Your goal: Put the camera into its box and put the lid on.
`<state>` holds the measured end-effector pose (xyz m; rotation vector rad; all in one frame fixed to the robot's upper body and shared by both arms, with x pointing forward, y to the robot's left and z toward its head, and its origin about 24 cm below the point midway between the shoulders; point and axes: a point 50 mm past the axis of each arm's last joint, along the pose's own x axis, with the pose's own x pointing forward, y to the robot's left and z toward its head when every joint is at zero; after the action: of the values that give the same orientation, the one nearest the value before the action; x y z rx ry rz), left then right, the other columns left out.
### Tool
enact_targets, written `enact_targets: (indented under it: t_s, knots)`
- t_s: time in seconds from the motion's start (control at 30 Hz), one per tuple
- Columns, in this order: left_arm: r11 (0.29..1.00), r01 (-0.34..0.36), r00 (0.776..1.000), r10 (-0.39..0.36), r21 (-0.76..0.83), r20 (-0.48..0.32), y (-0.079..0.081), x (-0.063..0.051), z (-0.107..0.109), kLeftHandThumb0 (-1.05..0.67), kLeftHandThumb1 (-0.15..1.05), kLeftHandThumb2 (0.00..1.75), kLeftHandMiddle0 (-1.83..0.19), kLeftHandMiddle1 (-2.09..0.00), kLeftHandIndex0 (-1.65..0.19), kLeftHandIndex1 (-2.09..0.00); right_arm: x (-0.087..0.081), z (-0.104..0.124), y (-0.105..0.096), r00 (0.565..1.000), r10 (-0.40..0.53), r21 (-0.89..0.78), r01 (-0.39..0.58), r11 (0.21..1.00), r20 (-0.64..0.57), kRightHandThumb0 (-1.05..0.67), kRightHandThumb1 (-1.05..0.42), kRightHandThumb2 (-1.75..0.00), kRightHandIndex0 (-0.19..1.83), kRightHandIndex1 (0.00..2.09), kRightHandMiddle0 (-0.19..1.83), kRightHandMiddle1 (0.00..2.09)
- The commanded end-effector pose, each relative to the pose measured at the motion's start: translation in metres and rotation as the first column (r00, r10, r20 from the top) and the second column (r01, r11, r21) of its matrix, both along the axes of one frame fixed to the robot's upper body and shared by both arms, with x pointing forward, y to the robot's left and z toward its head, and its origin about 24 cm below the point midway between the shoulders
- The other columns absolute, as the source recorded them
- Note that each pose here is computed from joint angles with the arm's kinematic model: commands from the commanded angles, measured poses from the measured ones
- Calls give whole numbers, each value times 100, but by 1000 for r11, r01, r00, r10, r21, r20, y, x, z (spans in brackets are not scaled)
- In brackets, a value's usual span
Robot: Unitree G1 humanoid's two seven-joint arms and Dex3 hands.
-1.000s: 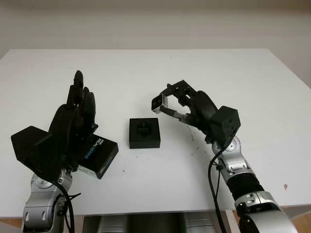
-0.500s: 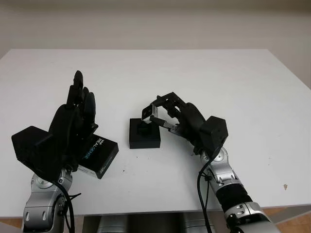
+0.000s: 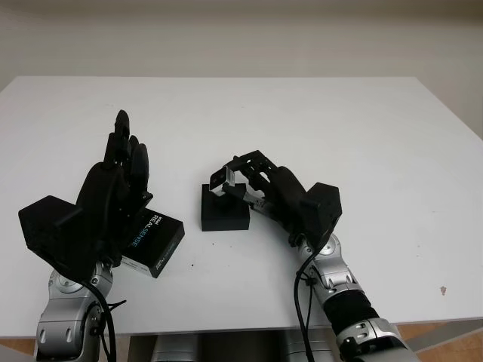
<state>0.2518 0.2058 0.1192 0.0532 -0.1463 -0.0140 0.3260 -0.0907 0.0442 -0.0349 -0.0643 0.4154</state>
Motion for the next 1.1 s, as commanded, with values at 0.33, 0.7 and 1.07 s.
enact_targets:
  t_s: [0.33,0.7,1.07]
  knots:
    - [1000,0,1000,0,-5,14,0,-1,4,-78,105,66,19,0,19,0,1,-8,-1,999,-5,-16,4,1000,-34,-47,-104,-6,17,5,37,160]
    - [1000,0,1000,0,2,19,0,-2,4,-78,105,67,19,0,19,0,1,-9,-3,1000,-3,-80,2,997,-17,-49,-104,-5,18,6,37,160]
    - [1000,4,1000,-4,9,17,-1,-2,4,-78,105,68,19,0,19,0,-1,-13,0,1000,15,-99,-17,995,-17,-48,-103,-5,17,5,35,161]
